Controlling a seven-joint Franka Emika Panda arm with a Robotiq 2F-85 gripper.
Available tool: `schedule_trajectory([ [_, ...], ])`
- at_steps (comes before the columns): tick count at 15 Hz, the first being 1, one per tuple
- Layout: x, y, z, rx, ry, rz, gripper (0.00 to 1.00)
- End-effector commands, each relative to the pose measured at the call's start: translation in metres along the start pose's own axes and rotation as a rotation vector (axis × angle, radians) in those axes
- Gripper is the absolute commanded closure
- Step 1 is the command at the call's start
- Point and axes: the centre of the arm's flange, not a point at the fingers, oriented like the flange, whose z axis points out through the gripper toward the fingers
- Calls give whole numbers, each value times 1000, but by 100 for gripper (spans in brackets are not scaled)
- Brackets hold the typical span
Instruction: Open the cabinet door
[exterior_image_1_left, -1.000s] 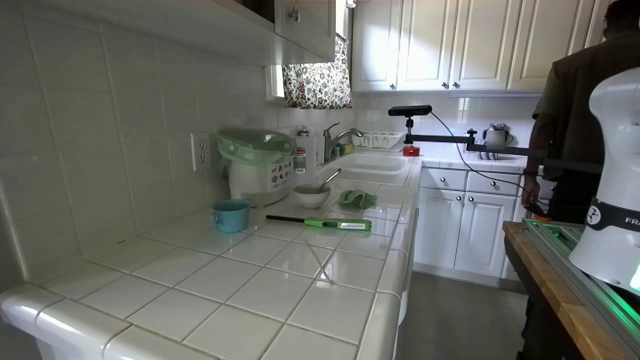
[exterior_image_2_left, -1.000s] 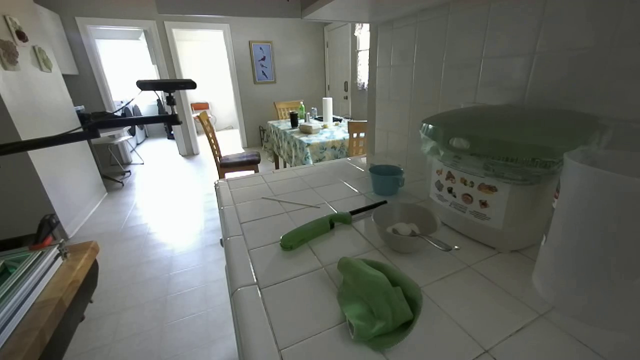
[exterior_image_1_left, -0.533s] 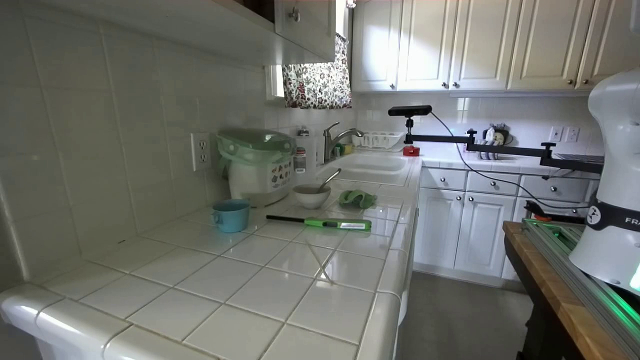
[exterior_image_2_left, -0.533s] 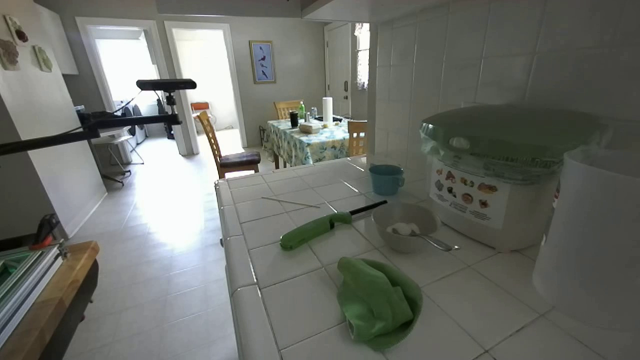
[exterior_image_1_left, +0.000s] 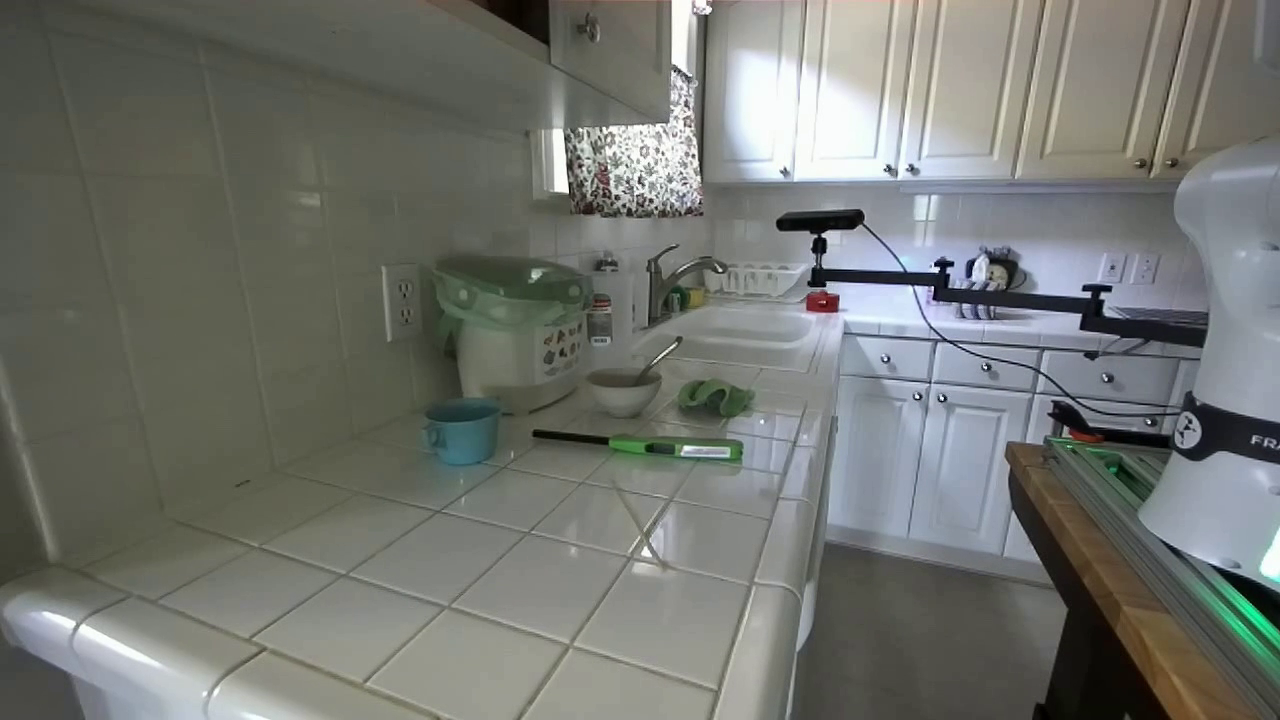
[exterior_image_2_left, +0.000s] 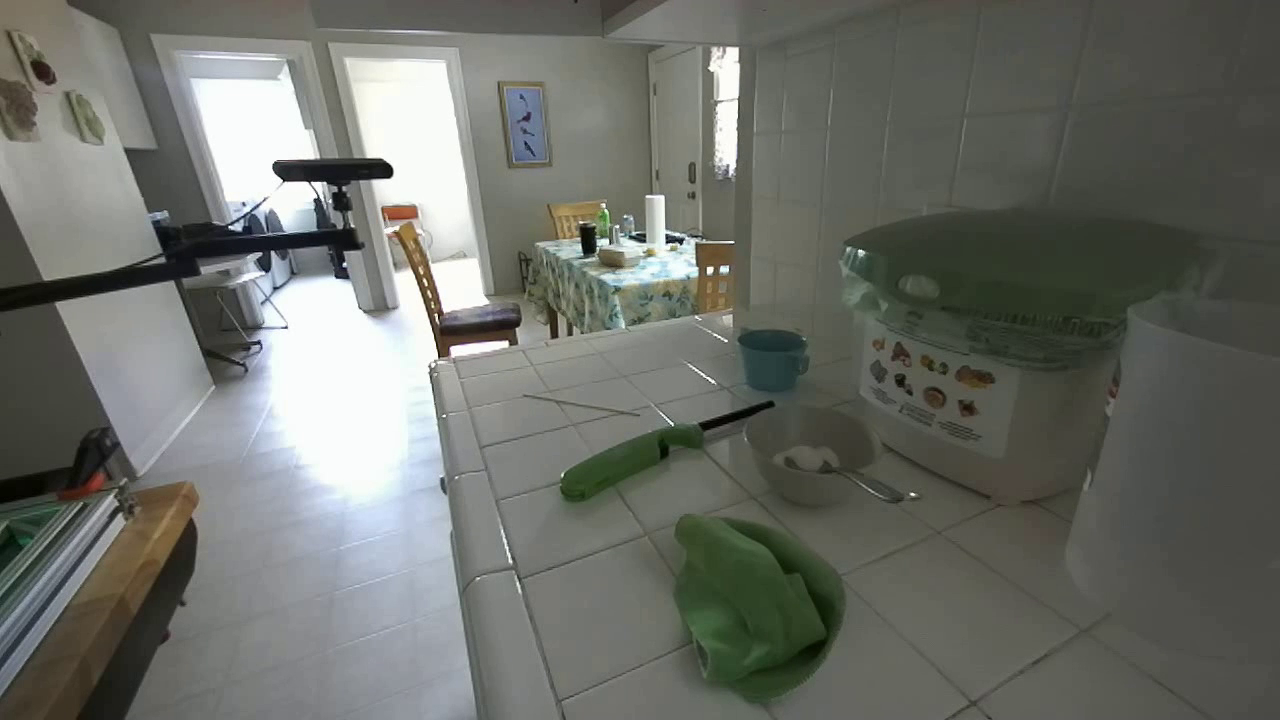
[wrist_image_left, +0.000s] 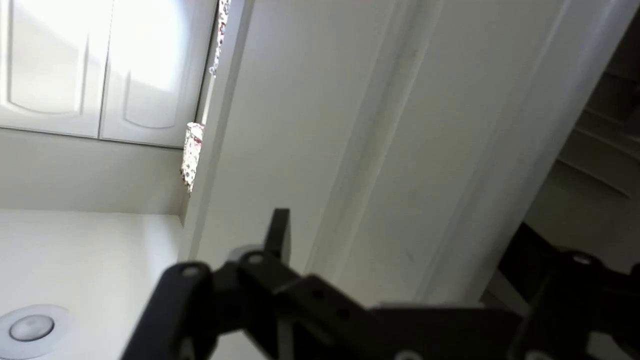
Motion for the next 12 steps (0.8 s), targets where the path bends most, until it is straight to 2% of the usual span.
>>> schedule_trajectory([
  [1,1,11,0,-43,16,-14,0],
  [12,-18,52,-9,-52,-13,-22,0],
])
